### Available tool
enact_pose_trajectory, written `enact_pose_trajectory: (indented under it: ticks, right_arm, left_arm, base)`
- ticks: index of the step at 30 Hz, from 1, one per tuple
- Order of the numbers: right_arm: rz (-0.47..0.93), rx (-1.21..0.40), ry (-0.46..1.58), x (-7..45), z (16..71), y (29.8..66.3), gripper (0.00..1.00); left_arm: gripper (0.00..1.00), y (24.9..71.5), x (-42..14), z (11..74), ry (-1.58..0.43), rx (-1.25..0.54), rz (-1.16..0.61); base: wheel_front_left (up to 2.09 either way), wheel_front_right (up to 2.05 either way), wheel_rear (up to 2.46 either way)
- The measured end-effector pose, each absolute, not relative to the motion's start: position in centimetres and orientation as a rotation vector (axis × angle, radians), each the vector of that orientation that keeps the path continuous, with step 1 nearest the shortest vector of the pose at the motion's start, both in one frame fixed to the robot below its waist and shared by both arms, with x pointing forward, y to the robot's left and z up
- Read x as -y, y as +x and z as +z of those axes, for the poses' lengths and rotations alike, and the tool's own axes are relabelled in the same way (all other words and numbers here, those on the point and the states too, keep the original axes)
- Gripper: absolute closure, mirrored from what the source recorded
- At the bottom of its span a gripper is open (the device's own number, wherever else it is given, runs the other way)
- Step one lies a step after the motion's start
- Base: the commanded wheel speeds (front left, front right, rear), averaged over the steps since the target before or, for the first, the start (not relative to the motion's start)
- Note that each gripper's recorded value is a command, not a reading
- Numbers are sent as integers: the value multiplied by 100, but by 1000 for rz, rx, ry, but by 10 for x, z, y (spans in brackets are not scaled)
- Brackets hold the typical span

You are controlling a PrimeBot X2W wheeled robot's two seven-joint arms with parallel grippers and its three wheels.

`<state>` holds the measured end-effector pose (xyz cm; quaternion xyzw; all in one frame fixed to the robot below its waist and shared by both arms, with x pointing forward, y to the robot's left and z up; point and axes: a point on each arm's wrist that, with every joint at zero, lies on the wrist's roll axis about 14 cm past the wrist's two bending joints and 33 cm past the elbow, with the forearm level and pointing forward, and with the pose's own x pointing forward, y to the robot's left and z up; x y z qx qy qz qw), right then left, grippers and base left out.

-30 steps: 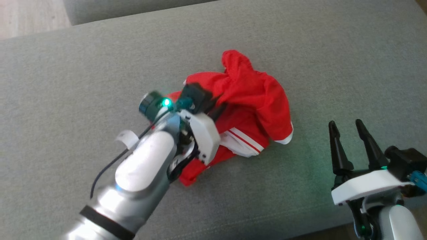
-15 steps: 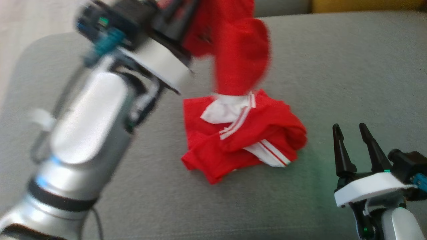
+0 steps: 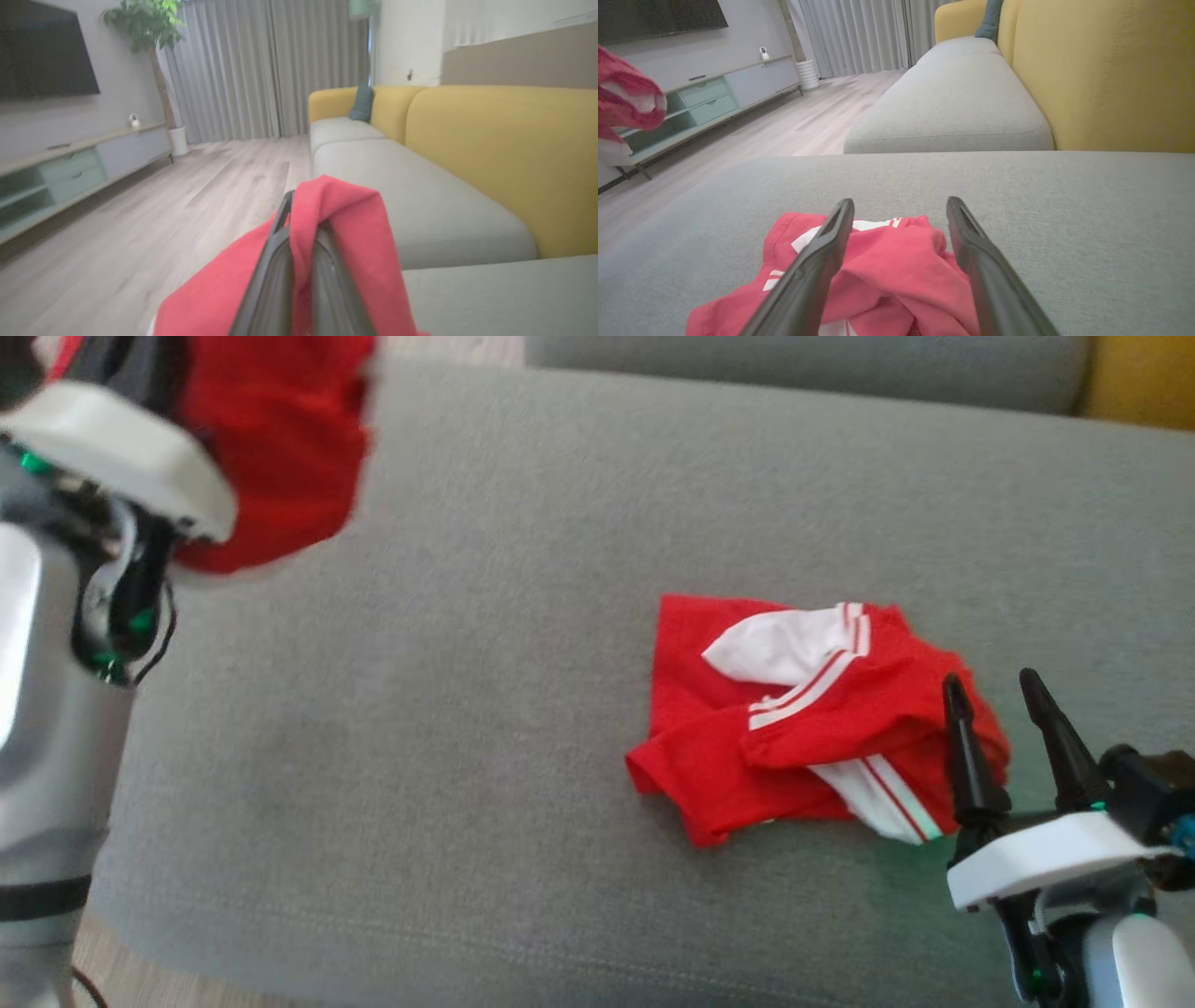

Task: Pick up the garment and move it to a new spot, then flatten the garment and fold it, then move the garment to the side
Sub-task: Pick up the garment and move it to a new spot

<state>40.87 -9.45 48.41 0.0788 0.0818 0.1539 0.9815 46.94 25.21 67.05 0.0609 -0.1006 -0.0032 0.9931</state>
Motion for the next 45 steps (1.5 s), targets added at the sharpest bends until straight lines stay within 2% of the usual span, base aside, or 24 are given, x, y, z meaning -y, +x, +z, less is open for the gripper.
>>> enact_pose_trajectory:
  ticks: [10,16,20,21,22,30,39,45]
  right_arm:
    - [343,-221,126,81,468,436,0]
    - [318,-276,110,92,451,441,0]
    - [311,-272,104,96,452,446,0]
    - [311,-271,102,96,452,446,0]
    - [310,-269,100,97,453,446,0]
    - [312,-226,94,97,469,441,0]
    - [297,-145,110,100,498,424,0]
    - [263,-135,111,113,502,403,0]
  left_arm:
    - [100,471,-346,530,-26,-106,272]
    - [100,445,-345,421,-222,-326,376]
    - [100,434,-345,394,-332,-354,434]
    - [72,431,-345,392,-336,-356,441]
    - [0,429,-346,390,-337,-358,446]
    - [0,417,-346,402,-310,-319,441]
    - [0,353,-311,396,-252,-293,416]
    - [0,327,-279,421,-187,-198,349]
  base:
    - [0,0,0]
    - [0,0,0]
    - [0,0,0]
    - [0,0,0]
    - [0,0,0]
    - [0,0,0]
    - [0,0,0]
    - [0,0,0]
